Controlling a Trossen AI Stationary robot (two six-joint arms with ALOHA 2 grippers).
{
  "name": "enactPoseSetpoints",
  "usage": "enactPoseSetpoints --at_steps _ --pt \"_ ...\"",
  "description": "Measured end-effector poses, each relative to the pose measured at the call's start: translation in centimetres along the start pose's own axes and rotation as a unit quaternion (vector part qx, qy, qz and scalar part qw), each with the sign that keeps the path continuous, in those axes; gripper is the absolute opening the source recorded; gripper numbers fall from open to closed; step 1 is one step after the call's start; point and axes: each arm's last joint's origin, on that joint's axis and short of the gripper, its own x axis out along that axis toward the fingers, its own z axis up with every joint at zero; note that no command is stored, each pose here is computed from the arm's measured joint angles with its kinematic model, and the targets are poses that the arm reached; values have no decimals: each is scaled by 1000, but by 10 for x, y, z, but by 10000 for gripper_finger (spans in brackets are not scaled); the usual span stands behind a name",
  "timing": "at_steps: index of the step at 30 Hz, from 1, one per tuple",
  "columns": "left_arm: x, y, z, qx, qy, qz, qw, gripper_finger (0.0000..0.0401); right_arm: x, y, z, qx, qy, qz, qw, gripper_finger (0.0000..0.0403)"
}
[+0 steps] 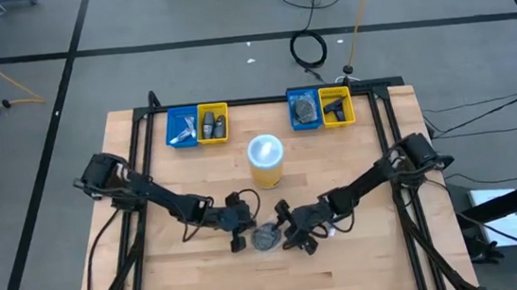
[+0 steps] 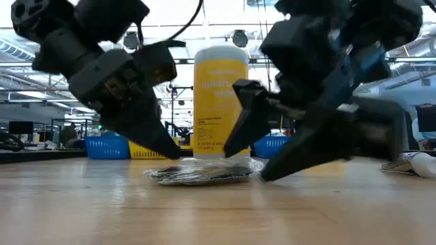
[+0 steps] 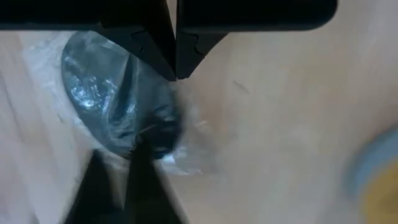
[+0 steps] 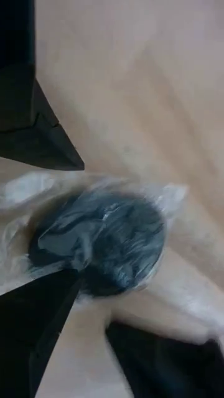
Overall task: Pick & Place Travel size toiletries
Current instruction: Put the hairbrush into the right blue bin
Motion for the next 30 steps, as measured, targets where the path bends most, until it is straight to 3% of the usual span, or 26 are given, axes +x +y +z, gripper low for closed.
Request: enactPoseSetpoints --at_steps 11,14,18,24,27,30 --pt "26 8 -16 -27 9 -7 1000 4 7 -10 -5 -55 7 -12 998 239" --pt "27 8 -16 -27 8 -7 1000 13 6 -12 -5 -59 8 -28 998 206" --pt "25 8 -14 -18 5 -8 1000 15 6 -12 -5 -57 10 -30 998 132" --pt "10 6 -5 -5 12 -19 1000 31 -4 -12 -4 -1 39 -47 998 24" --pt "-8 5 4 -3 19 -9 1000 47 -20 -11 1 44 75 -39 995 21" --pt "-27 4 6 5 30 51 998 58 -47 -12 10 118 108 -28 987 40"
